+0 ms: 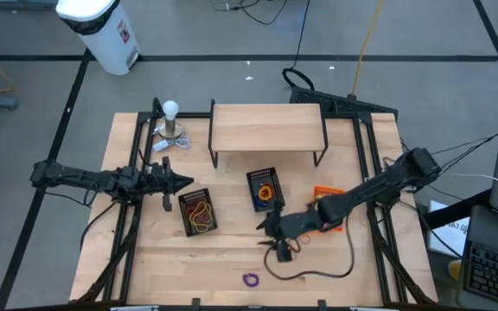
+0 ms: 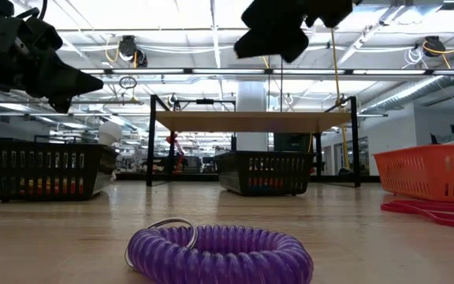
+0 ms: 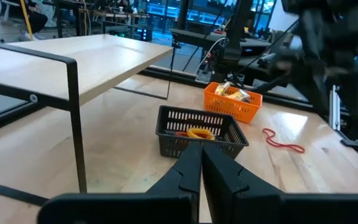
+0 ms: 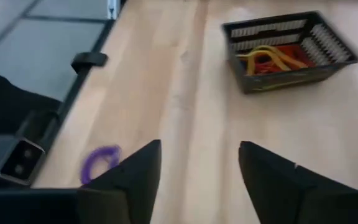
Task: Pick & Place Office Desk Supplies
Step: Put the purple spring rubberband into the right black
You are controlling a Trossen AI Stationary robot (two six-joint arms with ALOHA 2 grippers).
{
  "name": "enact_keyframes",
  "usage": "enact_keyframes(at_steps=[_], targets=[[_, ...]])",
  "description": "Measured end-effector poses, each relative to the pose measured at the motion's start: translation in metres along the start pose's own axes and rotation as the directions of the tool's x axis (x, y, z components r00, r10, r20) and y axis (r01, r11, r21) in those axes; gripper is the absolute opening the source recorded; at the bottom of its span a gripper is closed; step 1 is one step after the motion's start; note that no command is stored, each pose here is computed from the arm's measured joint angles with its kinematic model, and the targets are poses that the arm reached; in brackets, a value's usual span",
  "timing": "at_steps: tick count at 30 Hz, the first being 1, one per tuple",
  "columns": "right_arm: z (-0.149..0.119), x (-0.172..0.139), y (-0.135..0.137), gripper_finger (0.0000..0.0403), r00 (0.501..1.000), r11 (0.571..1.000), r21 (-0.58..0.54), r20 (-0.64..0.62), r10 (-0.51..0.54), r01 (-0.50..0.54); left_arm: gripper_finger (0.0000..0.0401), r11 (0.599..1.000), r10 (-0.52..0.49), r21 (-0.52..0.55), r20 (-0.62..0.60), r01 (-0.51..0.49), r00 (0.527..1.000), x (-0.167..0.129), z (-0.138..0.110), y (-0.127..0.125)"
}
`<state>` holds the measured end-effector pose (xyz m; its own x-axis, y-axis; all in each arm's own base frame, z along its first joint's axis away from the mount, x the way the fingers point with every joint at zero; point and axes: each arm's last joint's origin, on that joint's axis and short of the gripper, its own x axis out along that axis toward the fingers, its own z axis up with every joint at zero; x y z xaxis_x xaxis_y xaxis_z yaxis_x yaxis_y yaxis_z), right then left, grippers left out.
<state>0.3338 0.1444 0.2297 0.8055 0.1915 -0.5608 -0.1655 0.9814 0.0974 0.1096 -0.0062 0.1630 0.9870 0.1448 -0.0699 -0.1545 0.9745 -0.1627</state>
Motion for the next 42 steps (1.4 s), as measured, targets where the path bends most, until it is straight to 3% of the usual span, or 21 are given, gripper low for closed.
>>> enact_keyframes(at_steps=[8,18,24,28,35,38,42], targets=[[-0.033,0.048,0.036,0.0218,0.992,0.990,-0.058,0.009,0.127,-0.127,0.0011,0.999,0.021,-0.043,0.004,-0.020,1.000,0.000,0.000,0.001],[-0.054,0.105,0.058,0.0213,0.987,0.987,-0.099,-0.109,0.118,-0.129,0.0011,0.989,0.047,-0.138,0.010,-0.045,0.999,0.000,0.001,0.001],[-0.059,0.112,0.068,0.0212,0.974,0.986,-0.125,-0.209,0.086,-0.114,0.0003,0.989,0.047,-0.144,0.010,-0.045,0.999,0.000,0.001,0.001],[-0.066,0.111,0.066,0.0212,0.966,0.992,-0.118,-0.259,0.020,-0.052,0.0016,0.988,0.047,-0.145,0.010,-0.045,0.999,0.000,0.001,0.001],[-0.067,0.111,0.064,0.0208,0.962,0.993,-0.112,-0.274,-0.006,-0.025,0.0023,0.986,0.048,-0.160,0.008,-0.046,0.999,0.000,0.000,0.001],[-0.067,0.111,0.064,0.0185,0.961,0.993,-0.113,-0.278,-0.004,-0.028,0.0023,0.985,0.048,-0.168,0.008,-0.046,0.999,0.000,0.000,0.001],[-0.070,0.112,0.062,0.0121,0.956,0.995,-0.088,-0.292,0.022,-0.050,0.0024,0.984,0.048,-0.173,0.008,-0.046,0.999,0.000,0.000,0.001]])
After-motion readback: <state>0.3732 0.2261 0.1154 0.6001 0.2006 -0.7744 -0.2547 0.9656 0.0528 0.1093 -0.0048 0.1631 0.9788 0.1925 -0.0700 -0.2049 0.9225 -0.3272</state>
